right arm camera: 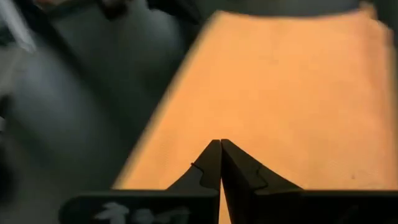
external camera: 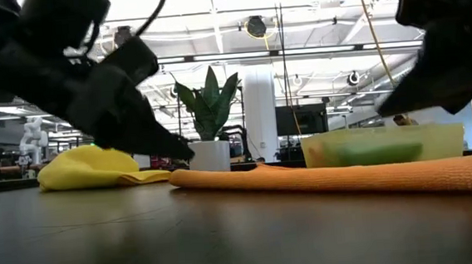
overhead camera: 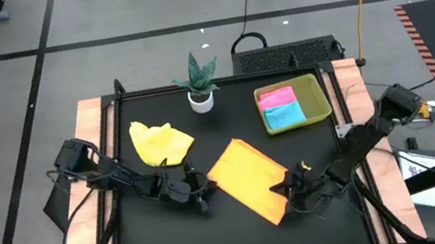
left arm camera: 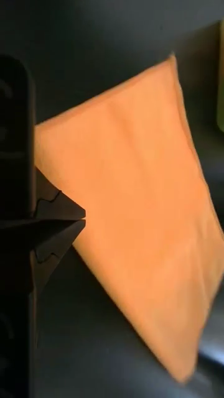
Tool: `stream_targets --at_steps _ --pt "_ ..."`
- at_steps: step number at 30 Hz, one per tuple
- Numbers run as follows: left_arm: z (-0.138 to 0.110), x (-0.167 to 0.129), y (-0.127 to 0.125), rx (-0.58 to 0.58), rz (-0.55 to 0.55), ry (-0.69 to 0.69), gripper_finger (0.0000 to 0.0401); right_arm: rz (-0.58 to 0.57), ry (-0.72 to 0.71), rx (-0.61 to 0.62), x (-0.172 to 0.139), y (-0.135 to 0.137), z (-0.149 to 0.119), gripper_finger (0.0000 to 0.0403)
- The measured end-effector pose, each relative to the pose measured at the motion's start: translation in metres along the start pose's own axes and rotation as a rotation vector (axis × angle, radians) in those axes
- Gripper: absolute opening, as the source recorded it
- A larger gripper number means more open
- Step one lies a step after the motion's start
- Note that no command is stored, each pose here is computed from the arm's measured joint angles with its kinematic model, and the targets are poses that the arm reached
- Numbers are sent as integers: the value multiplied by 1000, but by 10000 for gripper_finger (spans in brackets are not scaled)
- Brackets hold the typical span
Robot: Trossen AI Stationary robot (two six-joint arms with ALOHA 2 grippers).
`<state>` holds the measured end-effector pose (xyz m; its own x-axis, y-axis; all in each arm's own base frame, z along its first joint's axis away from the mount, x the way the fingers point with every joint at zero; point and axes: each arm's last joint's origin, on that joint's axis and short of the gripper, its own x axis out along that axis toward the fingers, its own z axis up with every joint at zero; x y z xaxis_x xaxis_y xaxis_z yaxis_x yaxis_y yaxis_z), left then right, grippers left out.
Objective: Fold microfiber towels
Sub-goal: Fold the orange microfiber cloth
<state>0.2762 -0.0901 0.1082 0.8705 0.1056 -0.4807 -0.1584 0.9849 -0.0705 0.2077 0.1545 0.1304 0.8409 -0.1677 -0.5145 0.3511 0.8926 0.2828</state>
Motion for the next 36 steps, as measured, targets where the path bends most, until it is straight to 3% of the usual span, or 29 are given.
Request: stream_targets --at_steps 7,11,15,18,22,27,32,36 --pt "-17 20 24 -18 164 41 13 -132 212 -42 -12 -23 -7 0" --pt "-14 26 42 14 229 52 10 -89 318 -28 -3 -20 -21 0" --pt "-5 26 56 107 269 59 3 8 290 41 14 -7 -33 0" --pt "6 20 61 147 281 46 10 148 228 69 30 12 -38 0" --pt "24 9 61 99 239 -9 15 300 152 78 45 41 -29 0" --pt "31 5 46 47 23 -54 3 372 81 -55 39 52 -8 0" --pt "21 11 37 64 -3 -49 10 262 29 -149 42 41 -1 0" --pt "6 23 40 62 18 -11 4 130 91 -160 51 23 -4 0"
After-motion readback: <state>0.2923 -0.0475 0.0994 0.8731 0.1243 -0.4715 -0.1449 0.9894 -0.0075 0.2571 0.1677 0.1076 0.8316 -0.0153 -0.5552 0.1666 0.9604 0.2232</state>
